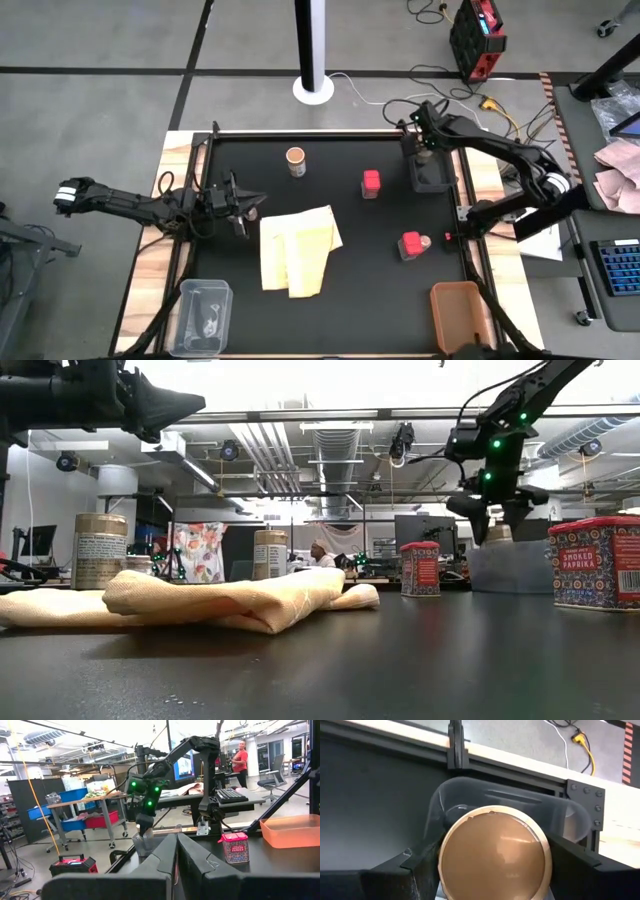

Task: Sort spices by type
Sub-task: Put the right golden spice bottle into black bin

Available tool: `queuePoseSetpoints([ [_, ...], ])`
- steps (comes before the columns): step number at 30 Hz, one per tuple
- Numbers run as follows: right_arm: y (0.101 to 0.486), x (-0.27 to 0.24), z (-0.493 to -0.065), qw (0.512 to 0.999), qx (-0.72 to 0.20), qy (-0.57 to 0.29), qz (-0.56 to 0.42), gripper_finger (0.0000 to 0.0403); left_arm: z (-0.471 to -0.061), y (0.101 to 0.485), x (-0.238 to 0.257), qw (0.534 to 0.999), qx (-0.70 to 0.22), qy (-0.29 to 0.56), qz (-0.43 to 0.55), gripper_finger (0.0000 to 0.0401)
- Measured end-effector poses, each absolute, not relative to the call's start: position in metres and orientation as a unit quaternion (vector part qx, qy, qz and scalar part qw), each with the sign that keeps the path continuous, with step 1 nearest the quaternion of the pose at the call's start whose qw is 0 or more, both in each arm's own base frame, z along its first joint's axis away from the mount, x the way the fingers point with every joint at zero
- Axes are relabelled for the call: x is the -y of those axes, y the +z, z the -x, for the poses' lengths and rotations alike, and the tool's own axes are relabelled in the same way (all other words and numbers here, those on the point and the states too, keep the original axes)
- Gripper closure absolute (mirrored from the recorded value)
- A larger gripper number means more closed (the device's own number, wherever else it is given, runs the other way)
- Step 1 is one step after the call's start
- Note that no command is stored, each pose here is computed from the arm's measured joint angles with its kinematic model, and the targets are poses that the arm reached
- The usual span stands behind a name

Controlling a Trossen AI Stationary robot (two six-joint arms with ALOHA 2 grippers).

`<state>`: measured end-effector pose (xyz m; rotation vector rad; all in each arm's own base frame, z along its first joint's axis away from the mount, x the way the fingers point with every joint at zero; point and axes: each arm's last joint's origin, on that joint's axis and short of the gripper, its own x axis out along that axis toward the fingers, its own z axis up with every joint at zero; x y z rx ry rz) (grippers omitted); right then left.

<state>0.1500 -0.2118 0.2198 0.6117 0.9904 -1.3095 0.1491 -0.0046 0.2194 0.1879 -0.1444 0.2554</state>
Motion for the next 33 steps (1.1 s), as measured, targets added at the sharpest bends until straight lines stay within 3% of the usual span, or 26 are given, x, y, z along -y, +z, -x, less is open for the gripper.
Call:
queuePoseSetpoints([
  [15, 0.214, 0.217, -0.154, 0.642, -0.431, -0.575, -0.267, 0.0128, -0.149, 0.219, 0.005, 0.985, 0.071, 0.127, -0.092, 0.0401],
  [22, 0.214, 0.217, -0.154, 0.641, -0.43, -0.576, -0.27, 0.0044, -0.149, 0.219, 0.005, 0.985, 0.07, 0.126, -0.09, 0.0401],
  [33, 0.23, 0.216, -0.153, 0.648, -0.414, -0.581, -0.266, 0.006, -0.149, 0.219, 0.005, 0.985, 0.07, 0.126, -0.09, 0.0401],
])
